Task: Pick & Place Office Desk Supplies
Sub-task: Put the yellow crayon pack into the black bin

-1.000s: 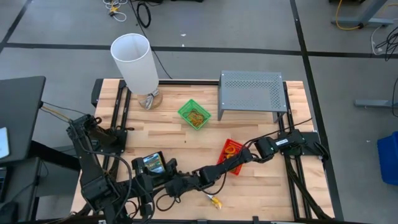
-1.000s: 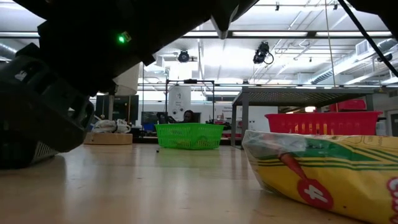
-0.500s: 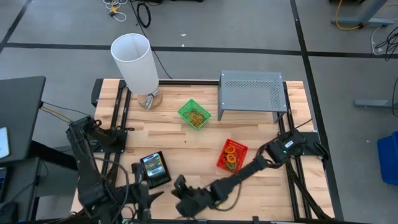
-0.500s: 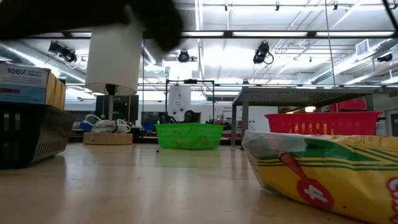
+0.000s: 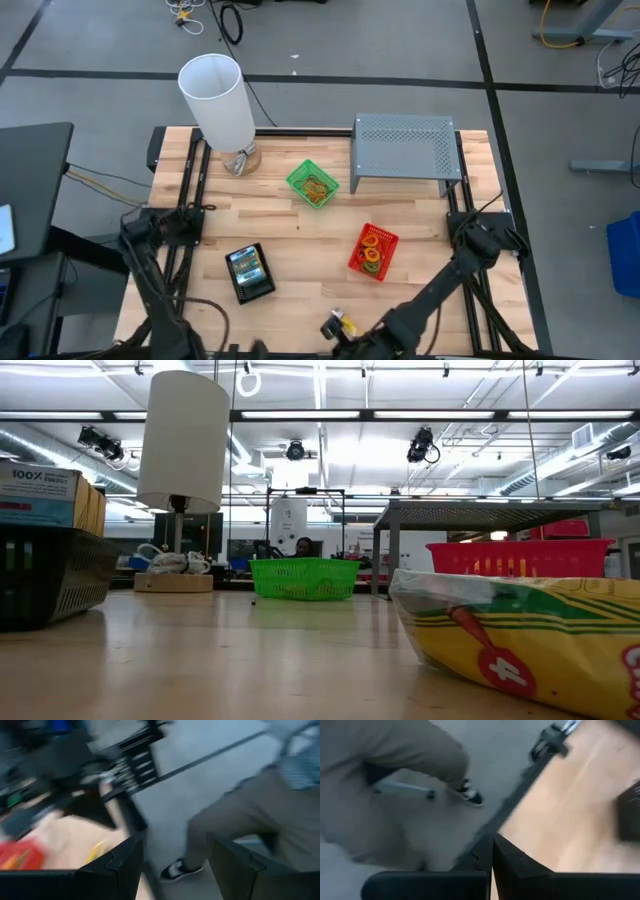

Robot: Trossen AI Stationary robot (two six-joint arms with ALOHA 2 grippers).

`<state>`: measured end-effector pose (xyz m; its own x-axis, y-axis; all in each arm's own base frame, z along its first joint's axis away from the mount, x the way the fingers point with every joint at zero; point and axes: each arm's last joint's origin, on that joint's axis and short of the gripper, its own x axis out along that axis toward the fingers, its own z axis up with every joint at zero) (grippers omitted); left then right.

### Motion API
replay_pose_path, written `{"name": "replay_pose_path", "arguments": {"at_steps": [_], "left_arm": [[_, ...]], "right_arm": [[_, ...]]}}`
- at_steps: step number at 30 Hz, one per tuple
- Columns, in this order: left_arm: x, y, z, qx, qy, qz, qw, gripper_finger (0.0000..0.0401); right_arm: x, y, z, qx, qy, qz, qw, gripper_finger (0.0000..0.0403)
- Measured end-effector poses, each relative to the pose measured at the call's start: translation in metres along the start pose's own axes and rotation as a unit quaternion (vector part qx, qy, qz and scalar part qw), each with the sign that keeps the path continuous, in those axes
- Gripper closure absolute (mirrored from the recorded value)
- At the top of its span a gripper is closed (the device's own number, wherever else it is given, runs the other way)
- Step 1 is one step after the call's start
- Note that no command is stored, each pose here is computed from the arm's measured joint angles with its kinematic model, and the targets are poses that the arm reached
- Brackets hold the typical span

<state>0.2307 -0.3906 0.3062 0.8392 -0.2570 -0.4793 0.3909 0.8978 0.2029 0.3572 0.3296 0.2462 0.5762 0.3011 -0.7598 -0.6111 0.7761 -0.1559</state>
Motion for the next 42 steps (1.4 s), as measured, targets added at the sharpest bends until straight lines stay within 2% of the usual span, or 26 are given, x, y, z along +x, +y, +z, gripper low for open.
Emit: {"name": "replay_pose_path", "arguments": {"at_steps": [2, 6, 8, 12, 15, 21, 24, 27, 33, 35, 39, 42], "left_arm": [[0.011, -0.003, 0.000, 0.014, -0.011, -0.029, 0.999, 0.0186], [0.033, 0.001, -0.003, 0.035, -0.012, -0.044, 0.998, 0.0192], [0.047, 0.007, -0.003, 0.049, -0.021, -0.044, 0.998, 0.0197], [0.077, 0.027, -0.001, 0.075, -0.046, -0.099, 0.991, 0.0208], [0.099, 0.053, -0.001, 0.085, -0.050, -0.129, 0.987, 0.0215], [0.132, 0.117, -0.006, 0.103, -0.032, -0.111, 0.988, 0.0219], [0.143, 0.151, -0.008, 0.096, -0.034, -0.131, 0.986, 0.0219], [0.151, 0.183, -0.011, 0.080, -0.033, -0.140, 0.986, 0.0220], [0.161, 0.243, -0.019, 0.052, -0.028, -0.113, 0.992, 0.0220], [0.163, 0.258, -0.017, 0.041, -0.050, -0.101, 0.993, 0.0220], [0.153, 0.270, 0.003, 0.054, -0.137, -0.078, 0.986, 0.0220], [0.128, 0.278, 0.024, 0.075, -0.174, -0.039, 0.981, 0.0220]], "right_arm": [[-0.005, 0.007, -0.001, 0.025, 0.007, 0.017, 1.000, 0.0394], [-0.009, 0.025, -0.005, 0.061, 0.030, 0.027, 0.997, 0.0394], [-0.011, 0.034, -0.007, 0.073, 0.041, 0.030, 0.996, 0.0394], [-0.013, 0.052, -0.014, 0.100, 0.059, 0.038, 0.993, 0.0394], [-0.013, 0.063, -0.019, 0.123, 0.067, 0.041, 0.989, 0.0394], [0.001, 0.080, -0.048, 0.163, 0.111, 0.013, 0.980, 0.0394], [0.012, 0.085, -0.067, 0.172, 0.130, -0.008, 0.977, 0.0394], [0.020, 0.087, -0.077, 0.184, 0.120, -0.021, 0.975, 0.0394], [0.032, 0.086, -0.096, 0.192, 0.126, -0.030, 0.973, 0.0394], [0.035, 0.086, -0.100, 0.191, 0.127, -0.030, 0.973, 0.0394], [0.037, 0.087, -0.101, 0.195, 0.114, -0.031, 0.974, 0.0394], [0.037, 0.086, -0.102, 0.193, 0.112, -0.038, 0.974, 0.0394]]}}
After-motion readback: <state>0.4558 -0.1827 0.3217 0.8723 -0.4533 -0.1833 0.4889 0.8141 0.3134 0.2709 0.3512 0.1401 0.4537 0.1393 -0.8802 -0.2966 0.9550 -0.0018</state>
